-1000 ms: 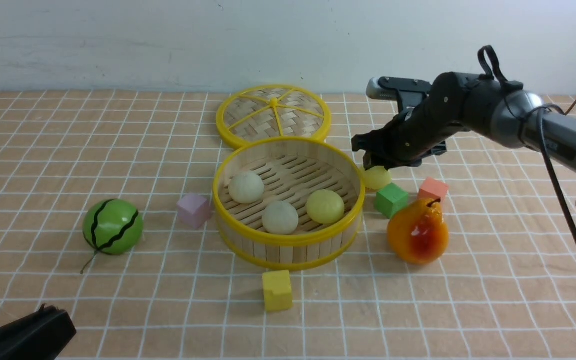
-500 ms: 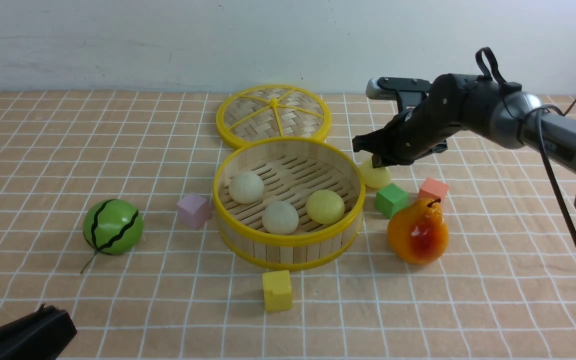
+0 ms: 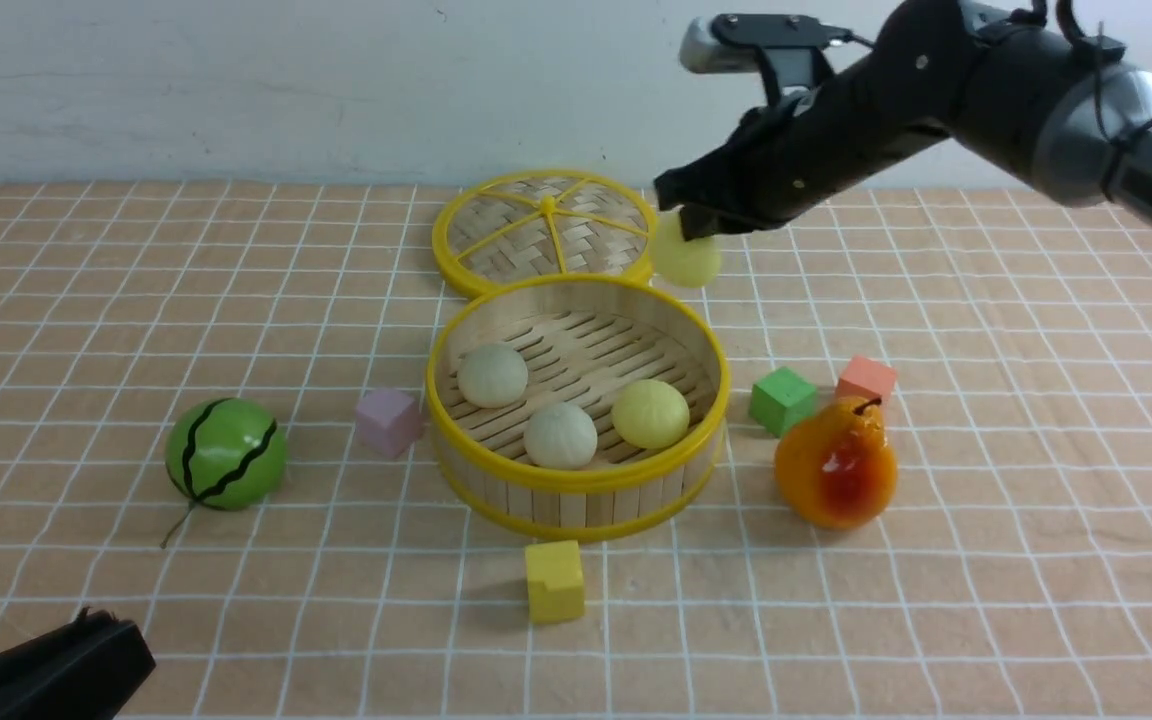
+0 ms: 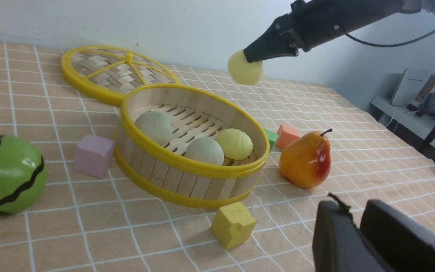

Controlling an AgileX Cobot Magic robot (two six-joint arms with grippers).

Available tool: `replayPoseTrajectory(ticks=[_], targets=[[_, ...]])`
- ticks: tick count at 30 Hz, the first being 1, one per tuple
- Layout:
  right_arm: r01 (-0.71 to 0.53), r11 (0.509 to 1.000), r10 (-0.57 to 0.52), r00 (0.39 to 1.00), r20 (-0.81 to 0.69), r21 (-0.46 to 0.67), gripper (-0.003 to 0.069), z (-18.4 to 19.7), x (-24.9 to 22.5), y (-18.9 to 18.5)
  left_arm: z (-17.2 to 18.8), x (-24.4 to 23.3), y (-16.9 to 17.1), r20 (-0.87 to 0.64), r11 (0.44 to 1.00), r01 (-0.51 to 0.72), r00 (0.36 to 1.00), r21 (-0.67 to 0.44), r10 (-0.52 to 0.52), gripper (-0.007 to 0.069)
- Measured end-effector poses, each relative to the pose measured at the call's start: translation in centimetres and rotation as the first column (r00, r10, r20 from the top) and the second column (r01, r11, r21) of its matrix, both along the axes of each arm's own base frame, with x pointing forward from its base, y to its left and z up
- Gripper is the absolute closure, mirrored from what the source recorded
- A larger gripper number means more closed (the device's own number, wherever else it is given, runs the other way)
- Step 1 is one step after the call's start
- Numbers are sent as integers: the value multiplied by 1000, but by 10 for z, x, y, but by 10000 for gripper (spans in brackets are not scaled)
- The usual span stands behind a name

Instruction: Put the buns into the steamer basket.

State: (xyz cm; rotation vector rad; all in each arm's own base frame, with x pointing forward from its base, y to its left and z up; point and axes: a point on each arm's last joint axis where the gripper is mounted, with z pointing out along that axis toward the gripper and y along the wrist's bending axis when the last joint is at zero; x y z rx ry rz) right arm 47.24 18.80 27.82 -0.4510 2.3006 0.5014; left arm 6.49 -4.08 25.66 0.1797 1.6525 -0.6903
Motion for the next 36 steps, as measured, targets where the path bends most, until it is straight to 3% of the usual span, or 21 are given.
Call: replayPoseTrajectory(ticks=[5,11,15,17,20,23,25,32,36], targets=[[-23,1000,23,1000,0,-9,604,-37,6,27,0,0,0,0,1000,0,1000,0,0,522],[-25,999,24,1000,-9,-27,358,-79,12,45,0,0,0,0,1000,0,1000,0,0,522],[-41,999,41,999,-5,-33,193,-63,7,44,0,0,0,0,1000,0,1000,0,0,516],[-61,997,60,998,-10,-41,146,-45,0,41,0,0,0,0,1000,0,1000,0,0,515],[-97,993,95,995,-41,-60,130,-5,-19,31,0,0,0,0,1000,0,1000,0,0,513],[-120,986,104,986,-129,-120,189,53,-59,10,0,0,0,0,1000,0,1000,0,0,512],[-114,980,84,980,-181,-161,274,82,-86,-3,0,0,0,0,1000,0,1000,0,0,509],[-52,980,7,974,-227,-193,653,119,-169,-24,0,0,0,0,1000,0,1000,0,0,503],[-28,979,-26,964,-263,-201,678,117,-211,-35,0,0,0,0,1000,0,1000,0,0,500]])
